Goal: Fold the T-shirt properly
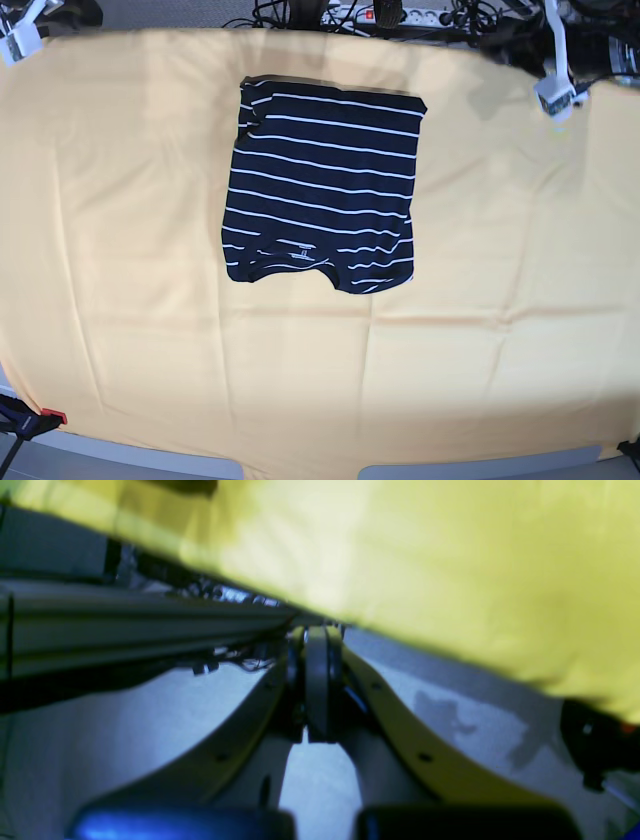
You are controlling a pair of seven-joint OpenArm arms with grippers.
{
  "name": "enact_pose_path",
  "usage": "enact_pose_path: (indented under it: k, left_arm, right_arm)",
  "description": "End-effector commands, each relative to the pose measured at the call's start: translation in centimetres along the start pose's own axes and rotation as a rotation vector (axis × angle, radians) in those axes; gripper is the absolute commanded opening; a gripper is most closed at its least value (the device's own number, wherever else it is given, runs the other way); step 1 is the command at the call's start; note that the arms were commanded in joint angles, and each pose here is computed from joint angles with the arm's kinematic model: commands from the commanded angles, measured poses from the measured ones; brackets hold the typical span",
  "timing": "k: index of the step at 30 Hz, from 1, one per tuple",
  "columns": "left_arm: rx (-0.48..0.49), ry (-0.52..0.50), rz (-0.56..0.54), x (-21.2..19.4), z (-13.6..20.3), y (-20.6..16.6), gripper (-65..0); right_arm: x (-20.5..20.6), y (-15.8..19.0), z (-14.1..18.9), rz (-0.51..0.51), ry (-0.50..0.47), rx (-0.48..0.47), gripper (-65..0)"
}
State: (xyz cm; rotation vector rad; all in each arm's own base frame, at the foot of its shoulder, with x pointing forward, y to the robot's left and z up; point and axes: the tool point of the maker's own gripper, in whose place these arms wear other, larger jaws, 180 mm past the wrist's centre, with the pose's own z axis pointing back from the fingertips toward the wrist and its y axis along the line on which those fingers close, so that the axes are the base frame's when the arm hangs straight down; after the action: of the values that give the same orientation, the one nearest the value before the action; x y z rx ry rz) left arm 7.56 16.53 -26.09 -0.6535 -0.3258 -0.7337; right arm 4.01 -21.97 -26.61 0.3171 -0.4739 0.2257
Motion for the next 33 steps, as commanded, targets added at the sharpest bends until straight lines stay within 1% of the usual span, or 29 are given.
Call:
enact_pose_path:
  k: [1, 4, 5, 6, 8, 11, 14, 17, 18, 19, 20, 23, 26, 29, 33]
  left_arm:
    - [-0.031, 0.023, 0.018, -0.7, 0.1, -1.0, -65.0]
    - [-0.107, 0.103, 0.118, -3.8, -0.2, -3.5, -65.0]
    - [-0.129, 0.123, 0.149, -4.6, -0.2, -4.3, -65.0]
    - [-0.148, 0.137, 0.178, -5.3, -0.2, -5.1, -65.0]
    - [-0.188, 0.151, 0.230, -6.5, -0.4, -6.7, -65.0]
    - [-0.246, 0.140, 0.294, -7.8, -0.9, -9.1, -65.0]
    - [-0.268, 0.158, 0.381, -9.7, -1.8, -10.8, -65.0]
    - [-0.297, 0.205, 0.456, -12.0, -3.1, -12.1, -65.0]
    - [-0.308, 0.239, 0.478, -13.1, -3.5, -12.6, -65.0]
    - [-0.308, 0.243, 0.504, -13.8, -4.1, -12.8, -65.0]
    - [-0.301, 0.242, 0.530, -14.5, -4.8, -12.9, -65.0]
    - [-0.277, 0.265, 0.577, -17.0, -6.9, -12.6, -65.0]
    - [-0.262, 0.269, 0.649, -18.8, -9.2, -11.9, -65.0]
    - [-0.246, 0.247, 0.677, -20.0, -11.6, -10.7, -65.0]
    - [-0.206, 0.258, 0.667, -21.7, -14.8, -8.5, -65.0]
  right_arm:
    - [-0.5, 0.6, 0.6, 0.000, 0.021, 0.015, -65.0]
    - [-2.7, 1.3, 1.4, -0.030, 0.108, 0.031, -65.0]
    - [-3.3, 1.6, 1.7, -0.026, 0.131, 0.040, -65.0]
    - [-4.0, 1.7, 1.8, -0.043, 0.152, 0.048, -65.0]
    - [-5.6, 1.7, 1.9, -0.100, 0.189, 0.068, -65.0]
    - [-7.9, 2.1, 1.2, -0.200, 0.225, 0.125, -65.0]
    - [-10.5, 2.5, 0.3, -0.310, 0.266, 0.183, -65.0]
    - [-14.0, 3.0, -0.5, -0.407, 0.348, 0.217, -65.0]
    - [-15.2, 3.3, -0.7, -0.429, 0.384, 0.231, -65.0]
    - [-16.5, 3.7, -0.9, -0.443, 0.429, 0.244, -65.0]
    - [-17.8, 4.2, -1.1, -0.449, 0.481, 0.260, -65.0]
    - [-20.5, 4.2, -2.7, -0.444, 0.534, 0.256, -65.0]
    - [-23.0, 4.0, -4.9, -0.400, 0.587, 0.252, -65.0]
    - [-24.6, 4.0, -7.9, -0.372, 0.604, 0.259, -65.0]
    - [-25.5, 4.5, -12.1, -0.364, 0.591, 0.289, -65.0]
